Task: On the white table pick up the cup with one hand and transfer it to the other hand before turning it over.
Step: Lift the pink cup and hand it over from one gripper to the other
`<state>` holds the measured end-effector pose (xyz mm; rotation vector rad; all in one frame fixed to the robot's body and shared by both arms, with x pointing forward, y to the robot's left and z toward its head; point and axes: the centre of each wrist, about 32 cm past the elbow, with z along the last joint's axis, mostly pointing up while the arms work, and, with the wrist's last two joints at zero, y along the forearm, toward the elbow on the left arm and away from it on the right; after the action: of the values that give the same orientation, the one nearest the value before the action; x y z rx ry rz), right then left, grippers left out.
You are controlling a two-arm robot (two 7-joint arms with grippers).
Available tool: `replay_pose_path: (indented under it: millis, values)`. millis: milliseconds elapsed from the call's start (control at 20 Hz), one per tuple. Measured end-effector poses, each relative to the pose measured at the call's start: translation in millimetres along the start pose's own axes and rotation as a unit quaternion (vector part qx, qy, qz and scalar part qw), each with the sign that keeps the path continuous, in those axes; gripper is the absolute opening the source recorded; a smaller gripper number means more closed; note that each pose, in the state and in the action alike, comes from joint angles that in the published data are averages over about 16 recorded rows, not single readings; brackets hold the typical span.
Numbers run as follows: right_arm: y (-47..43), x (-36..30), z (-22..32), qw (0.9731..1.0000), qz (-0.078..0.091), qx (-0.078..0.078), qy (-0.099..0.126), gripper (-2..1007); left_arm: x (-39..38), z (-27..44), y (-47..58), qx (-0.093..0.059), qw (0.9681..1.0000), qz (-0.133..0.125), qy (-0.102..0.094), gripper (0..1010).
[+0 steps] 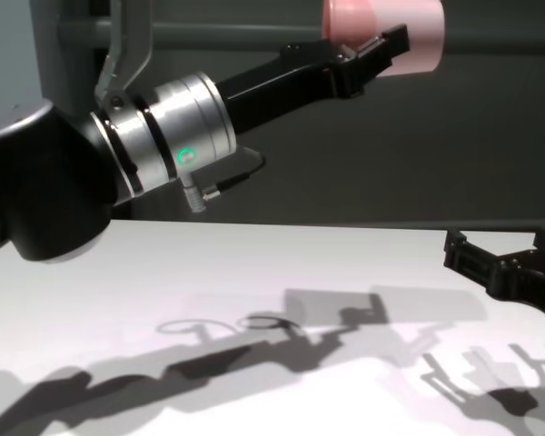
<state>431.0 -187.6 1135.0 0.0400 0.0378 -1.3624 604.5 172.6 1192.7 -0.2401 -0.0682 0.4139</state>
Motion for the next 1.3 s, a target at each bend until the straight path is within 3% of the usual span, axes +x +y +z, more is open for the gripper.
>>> replay_pose_path:
  millis: [200,500,700,850,1000,1100,1200,1300]
  values:
    - [2.0,0.7,0.4,1.0,0.009,0.003,-0.001,1000,0.0,0.1,0.2,0.0,1.0,0.0,0.0,201]
    - [7.8,4.0,3.0,0.9991,0.037,0.016,0.013,1000,-0.1,0.0,0.4,-0.001,1.0,0.001,-0.001,201]
    - [12.3,7.8,5.9,0.9968,0.061,0.034,0.04,1000,-0.2,-0.1,0.5,-0.001,1.0,0.002,-0.001,201]
    - [15.2,11.8,8.6,0.9927,0.08,0.053,0.074,1000,-0.2,-0.1,0.5,-0.001,1.0,0.002,-0.001,201]
    - [17.3,16.6,10.7,0.9848,0.096,0.074,0.125,1000,-0.3,-0.2,0.5,-0.001,1.0,0.002,-0.002,201]
    - [18.2,20.1,11.5,0.9768,0.105,0.089,0.164,1000,-0.3,-0.2,0.5,-0.001,1.0,0.002,-0.002,201]
    - [19.2,23.5,11.7,0.9665,0.113,0.104,0.205,1000,-0.3,-0.2,0.5,-0.002,1.0,0.002,-0.002,201]
    - [20.3,26.9,11.6,0.954,0.121,0.119,0.247,1000,-0.4,-0.2,0.5,-0.002,1.0,0.002,-0.002,201]
